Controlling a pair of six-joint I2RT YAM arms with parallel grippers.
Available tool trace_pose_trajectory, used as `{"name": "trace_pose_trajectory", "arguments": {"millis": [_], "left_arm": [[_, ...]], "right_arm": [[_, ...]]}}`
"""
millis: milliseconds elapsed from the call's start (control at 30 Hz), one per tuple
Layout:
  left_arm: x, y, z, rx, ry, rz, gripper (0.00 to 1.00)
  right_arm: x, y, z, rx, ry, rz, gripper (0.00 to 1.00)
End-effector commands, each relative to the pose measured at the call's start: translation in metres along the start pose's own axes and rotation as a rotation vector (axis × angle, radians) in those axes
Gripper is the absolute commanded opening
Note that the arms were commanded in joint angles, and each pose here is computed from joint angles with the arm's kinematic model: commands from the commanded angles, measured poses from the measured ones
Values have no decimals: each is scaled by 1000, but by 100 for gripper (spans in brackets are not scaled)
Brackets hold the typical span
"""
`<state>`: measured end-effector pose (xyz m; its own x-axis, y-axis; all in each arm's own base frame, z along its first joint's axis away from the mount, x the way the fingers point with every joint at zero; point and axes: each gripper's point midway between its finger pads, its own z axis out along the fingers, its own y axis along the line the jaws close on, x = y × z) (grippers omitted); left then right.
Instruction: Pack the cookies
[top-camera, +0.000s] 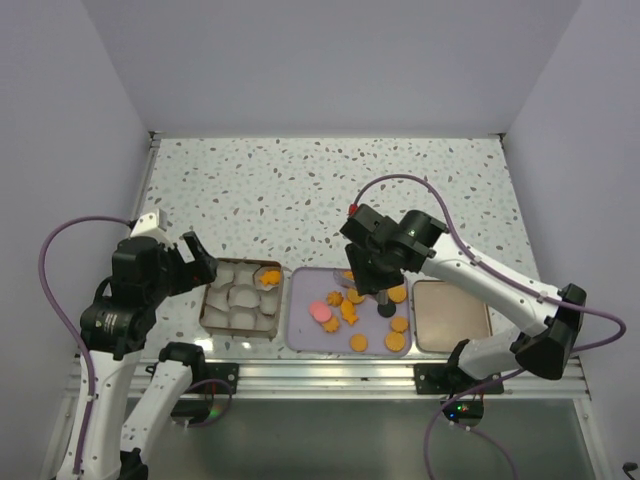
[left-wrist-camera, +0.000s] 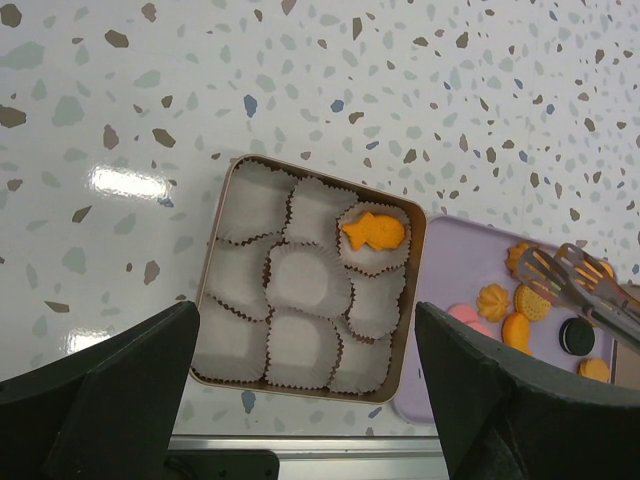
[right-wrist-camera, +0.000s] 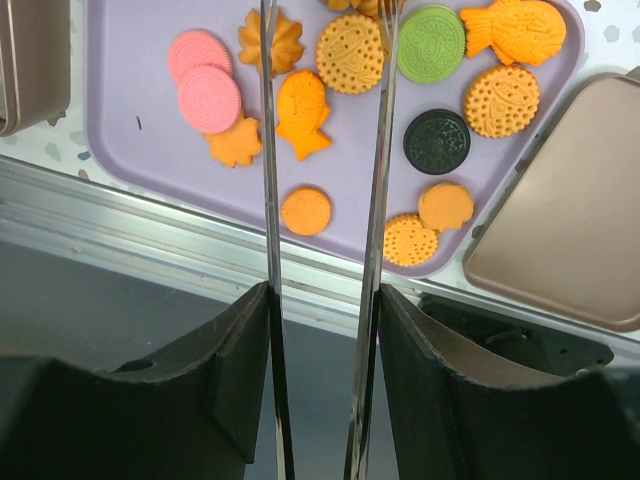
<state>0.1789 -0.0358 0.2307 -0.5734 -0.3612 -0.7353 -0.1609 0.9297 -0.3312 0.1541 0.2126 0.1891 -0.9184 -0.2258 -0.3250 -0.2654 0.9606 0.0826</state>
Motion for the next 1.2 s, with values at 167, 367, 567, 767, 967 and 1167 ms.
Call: {"name": "trace_pose_trajectory", "arguments": {"millis": [167, 367, 567, 767, 967, 1167], "left_arm": [[-10, -2, -8, 5, -35, 12, 95], [-8, 1, -8, -5, -32, 19, 95], [-9, 1, -5, -7, -32, 22, 95], [-11, 0, -1, -8, -34, 23, 95], [-14, 0, -1, -13, -40, 32, 95], [-15, 1, 1, -16, -41, 44, 95]], "right_arm": [[-8, 3, 16, 18, -3, -9, 48], [-11, 9, 20, 5, 4, -10, 47], [-14, 14, 22, -3, 8, -14, 44], [-16, 23, 25, -35, 21, -16, 41], [-21, 32, 28, -62, 22, -16, 38], [-25, 38, 27, -80, 15, -11, 34]]}}
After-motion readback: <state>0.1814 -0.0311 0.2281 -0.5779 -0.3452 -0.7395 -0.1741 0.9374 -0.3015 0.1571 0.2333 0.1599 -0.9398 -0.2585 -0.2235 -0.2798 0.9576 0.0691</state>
